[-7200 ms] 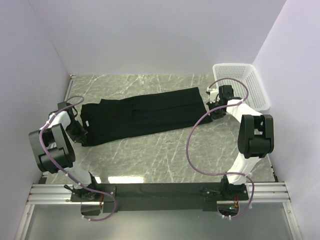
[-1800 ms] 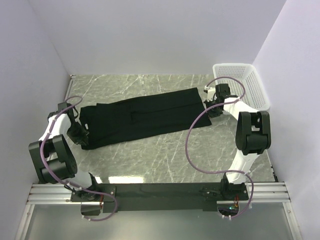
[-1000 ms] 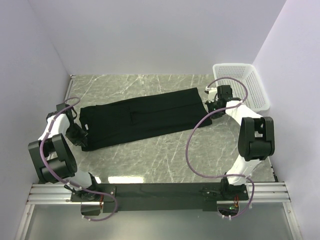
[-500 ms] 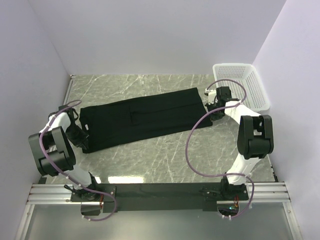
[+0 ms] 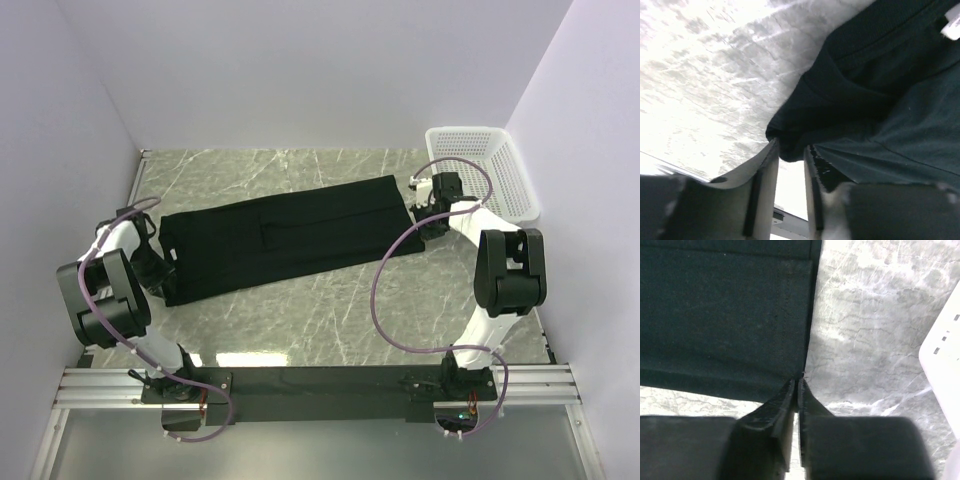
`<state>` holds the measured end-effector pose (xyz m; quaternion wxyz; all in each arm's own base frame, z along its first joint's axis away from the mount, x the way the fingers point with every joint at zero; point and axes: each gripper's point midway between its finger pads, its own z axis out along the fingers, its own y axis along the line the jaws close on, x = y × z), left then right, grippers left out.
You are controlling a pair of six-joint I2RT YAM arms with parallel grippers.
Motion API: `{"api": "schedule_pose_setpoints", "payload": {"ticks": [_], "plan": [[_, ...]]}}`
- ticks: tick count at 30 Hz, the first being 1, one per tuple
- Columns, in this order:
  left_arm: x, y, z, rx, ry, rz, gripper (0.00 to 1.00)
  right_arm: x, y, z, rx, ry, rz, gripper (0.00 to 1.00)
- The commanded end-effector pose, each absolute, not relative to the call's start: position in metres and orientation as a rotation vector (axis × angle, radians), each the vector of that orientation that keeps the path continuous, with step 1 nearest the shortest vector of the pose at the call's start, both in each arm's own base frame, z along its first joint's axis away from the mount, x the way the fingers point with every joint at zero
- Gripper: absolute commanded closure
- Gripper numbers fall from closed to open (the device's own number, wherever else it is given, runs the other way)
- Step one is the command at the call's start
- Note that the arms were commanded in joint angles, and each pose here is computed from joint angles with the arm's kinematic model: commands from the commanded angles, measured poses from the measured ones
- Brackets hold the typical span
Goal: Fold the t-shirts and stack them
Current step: Fold the tshirt
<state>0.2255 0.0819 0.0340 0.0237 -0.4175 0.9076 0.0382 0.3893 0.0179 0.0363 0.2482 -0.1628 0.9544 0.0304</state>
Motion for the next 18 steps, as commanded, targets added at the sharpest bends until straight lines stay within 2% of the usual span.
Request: {"api": "schedule_pose_setpoints", "payload": {"ticks": [1, 4, 5, 8, 13, 18], "plan": [[0.23, 0.097, 0.044, -1.291, 2.776, 0.208, 0.65, 0.414, 0.006, 0.051, -0.423, 2.54, 0.004, 0.85], [0.237, 0.104, 0.064, -1.269, 2.709, 0.226, 0.52, 0.418, 0.008, 0.06, -0.434, 2.507, 0.011, 0.72], [0.244, 0.107, 0.075, -1.255, 2.671, 0.224, 0.42, 0.419, 0.011, 0.063, -0.446, 2.498, 0.017, 0.7], [0.254, 0.116, 0.103, -1.221, 2.59, 0.248, 0.34, 0.422, 0.02, 0.072, -0.466, 2.475, 0.041, 0.61], [0.251, 0.119, 0.107, -1.209, 2.588, 0.272, 0.34, 0.426, 0.036, 0.082, -0.501, 2.434, 0.093, 0.59], [0.25, 0.1, 0.098, -1.199, 2.616, 0.135, 0.36, 0.425, 0.049, 0.091, -0.549, 2.396, 0.167, 0.58]]}}
